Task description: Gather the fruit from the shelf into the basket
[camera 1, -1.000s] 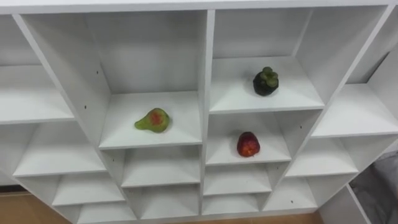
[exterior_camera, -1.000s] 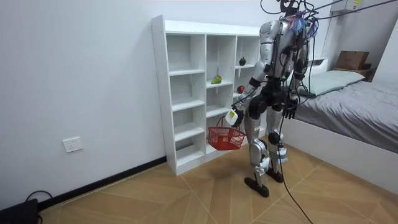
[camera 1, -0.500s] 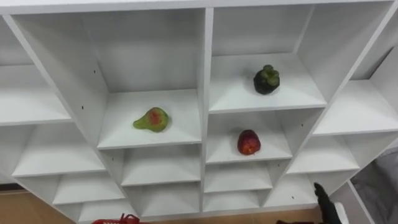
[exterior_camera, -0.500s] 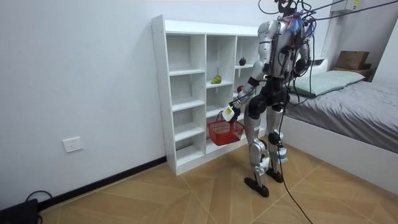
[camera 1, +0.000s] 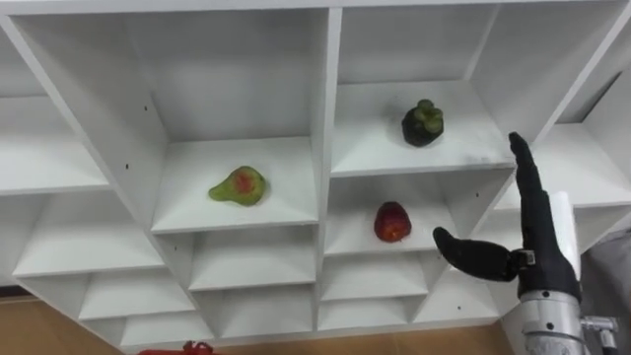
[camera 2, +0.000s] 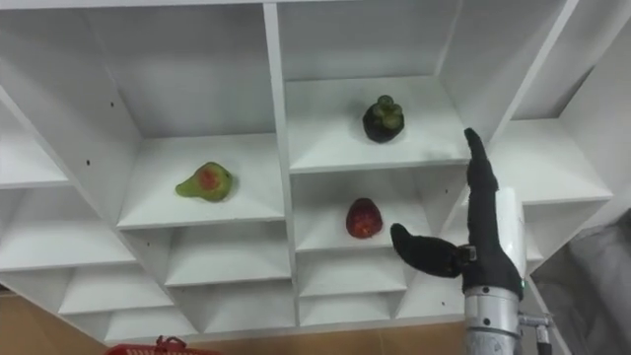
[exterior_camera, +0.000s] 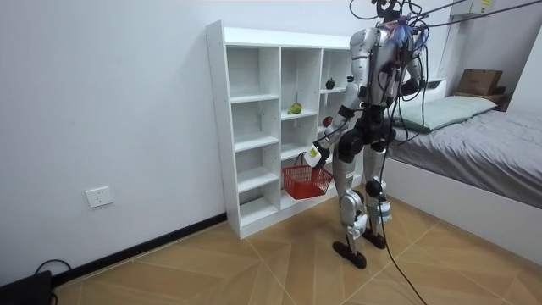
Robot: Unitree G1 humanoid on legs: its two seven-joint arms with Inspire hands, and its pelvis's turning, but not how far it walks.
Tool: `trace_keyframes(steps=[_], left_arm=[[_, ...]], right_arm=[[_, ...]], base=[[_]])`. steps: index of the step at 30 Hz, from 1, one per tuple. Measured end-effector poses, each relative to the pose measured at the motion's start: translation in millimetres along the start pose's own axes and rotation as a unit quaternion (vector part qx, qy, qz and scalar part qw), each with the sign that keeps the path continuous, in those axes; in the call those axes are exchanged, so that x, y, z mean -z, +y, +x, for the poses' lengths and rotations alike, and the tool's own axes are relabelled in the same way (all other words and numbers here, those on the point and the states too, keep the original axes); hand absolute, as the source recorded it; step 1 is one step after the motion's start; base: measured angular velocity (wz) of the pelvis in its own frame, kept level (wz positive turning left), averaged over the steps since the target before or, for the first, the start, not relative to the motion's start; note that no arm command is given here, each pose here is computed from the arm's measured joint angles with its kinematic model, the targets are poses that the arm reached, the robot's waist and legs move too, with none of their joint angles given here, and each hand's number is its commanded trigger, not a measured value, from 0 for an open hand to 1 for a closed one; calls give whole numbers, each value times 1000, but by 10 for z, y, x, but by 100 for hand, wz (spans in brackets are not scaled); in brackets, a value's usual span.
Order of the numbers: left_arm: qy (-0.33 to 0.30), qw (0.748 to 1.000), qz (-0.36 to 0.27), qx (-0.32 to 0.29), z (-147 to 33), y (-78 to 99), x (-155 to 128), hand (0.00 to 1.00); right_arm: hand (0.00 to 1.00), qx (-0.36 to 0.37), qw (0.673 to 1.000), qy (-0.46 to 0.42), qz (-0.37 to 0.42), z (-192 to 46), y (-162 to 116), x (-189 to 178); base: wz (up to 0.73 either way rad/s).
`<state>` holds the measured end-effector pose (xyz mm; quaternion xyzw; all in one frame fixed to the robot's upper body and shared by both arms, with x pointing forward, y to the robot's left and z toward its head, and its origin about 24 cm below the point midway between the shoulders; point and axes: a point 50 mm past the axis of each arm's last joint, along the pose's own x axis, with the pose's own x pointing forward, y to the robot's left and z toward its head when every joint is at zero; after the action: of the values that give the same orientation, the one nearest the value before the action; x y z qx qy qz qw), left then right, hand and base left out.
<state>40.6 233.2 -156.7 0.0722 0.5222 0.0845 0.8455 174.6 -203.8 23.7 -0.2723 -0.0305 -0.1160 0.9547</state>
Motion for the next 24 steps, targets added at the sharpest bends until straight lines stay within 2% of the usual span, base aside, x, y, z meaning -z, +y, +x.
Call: trace_keyframes(steps=[7, 24], left_arm=[[10, 1000, 0, 8, -7, -8, 47, 100], [6, 1000, 17, 25, 20, 31, -14, 100]], right_arm=[[0, 25, 997, -78, 3, 147, -123, -278], [0, 49, 988, -145, 25, 370, -159, -549]], base=[[-1], [0]])
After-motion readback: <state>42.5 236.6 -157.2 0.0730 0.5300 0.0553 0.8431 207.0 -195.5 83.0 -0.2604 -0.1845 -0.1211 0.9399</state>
